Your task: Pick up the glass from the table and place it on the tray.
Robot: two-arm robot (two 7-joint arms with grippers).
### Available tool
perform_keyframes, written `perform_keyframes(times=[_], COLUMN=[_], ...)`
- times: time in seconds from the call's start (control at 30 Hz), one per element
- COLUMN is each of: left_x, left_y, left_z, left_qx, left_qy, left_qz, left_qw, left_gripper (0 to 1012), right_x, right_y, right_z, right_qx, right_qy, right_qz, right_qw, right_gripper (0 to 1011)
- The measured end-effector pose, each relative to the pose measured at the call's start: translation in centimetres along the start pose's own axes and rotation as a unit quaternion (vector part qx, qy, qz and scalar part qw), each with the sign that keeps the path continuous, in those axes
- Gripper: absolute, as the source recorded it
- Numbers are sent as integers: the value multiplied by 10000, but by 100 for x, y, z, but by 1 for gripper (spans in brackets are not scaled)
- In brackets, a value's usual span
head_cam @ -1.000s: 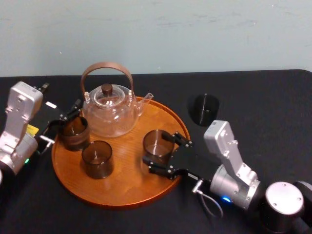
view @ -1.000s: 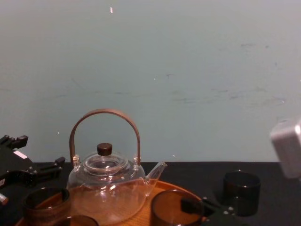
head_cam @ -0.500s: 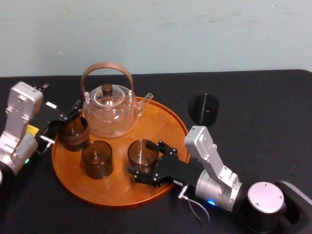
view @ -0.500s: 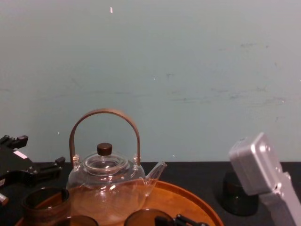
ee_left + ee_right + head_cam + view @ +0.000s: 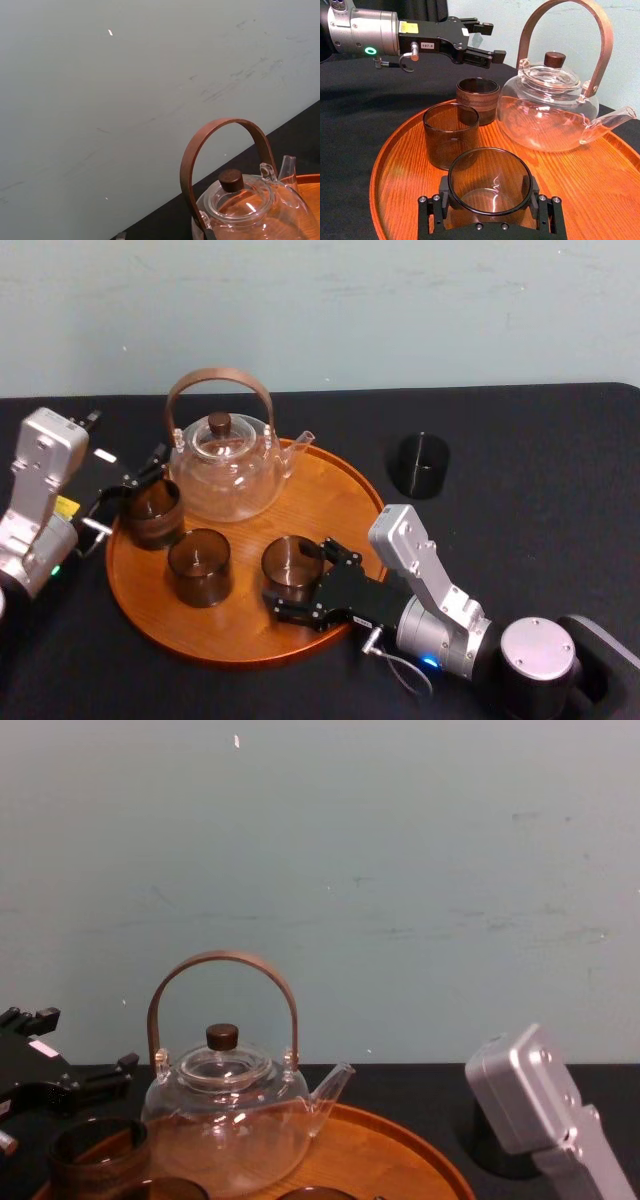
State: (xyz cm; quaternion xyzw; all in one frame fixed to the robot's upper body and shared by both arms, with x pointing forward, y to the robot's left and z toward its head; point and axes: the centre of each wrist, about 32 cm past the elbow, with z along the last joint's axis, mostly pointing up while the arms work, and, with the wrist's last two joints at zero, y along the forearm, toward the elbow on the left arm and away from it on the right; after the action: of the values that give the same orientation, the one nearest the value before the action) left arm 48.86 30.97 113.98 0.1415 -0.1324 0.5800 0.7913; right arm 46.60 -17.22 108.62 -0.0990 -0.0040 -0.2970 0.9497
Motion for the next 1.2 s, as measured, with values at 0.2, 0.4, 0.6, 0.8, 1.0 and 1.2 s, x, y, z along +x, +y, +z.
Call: perform_keyframes(times=[0.2,0.4,0.6,0.8,1.0,1.2], left_x=[0,0,0,0,0,0], left_y=[0,0,0,0,0,0], left_z=[0,0,0,0,0,0], left_qx=[0,0,0,0,0,0], left_qy=[0,0,0,0,0,0], left_qz=[0,0,0,0,0,0], left_qw=[10000,10000,10000,10000,10000,10000], left_gripper=[1001,1001,1001,1001,1001,1001], right_x=[1,2,5,7,13,21], right_y=[-3,-4,-6,-15,-71,-151], right_z=[0,1,3,8,70,175], right_qx=[6,16,24,96,351,600], right_qy=[1,-1,-3,-25,-195,-408], right_qz=[1,1,0,10,-6,-36], right_qw=[10000,10000,10000,10000,9992,9974], right_gripper=[908,974,1002,1002,1002,1002])
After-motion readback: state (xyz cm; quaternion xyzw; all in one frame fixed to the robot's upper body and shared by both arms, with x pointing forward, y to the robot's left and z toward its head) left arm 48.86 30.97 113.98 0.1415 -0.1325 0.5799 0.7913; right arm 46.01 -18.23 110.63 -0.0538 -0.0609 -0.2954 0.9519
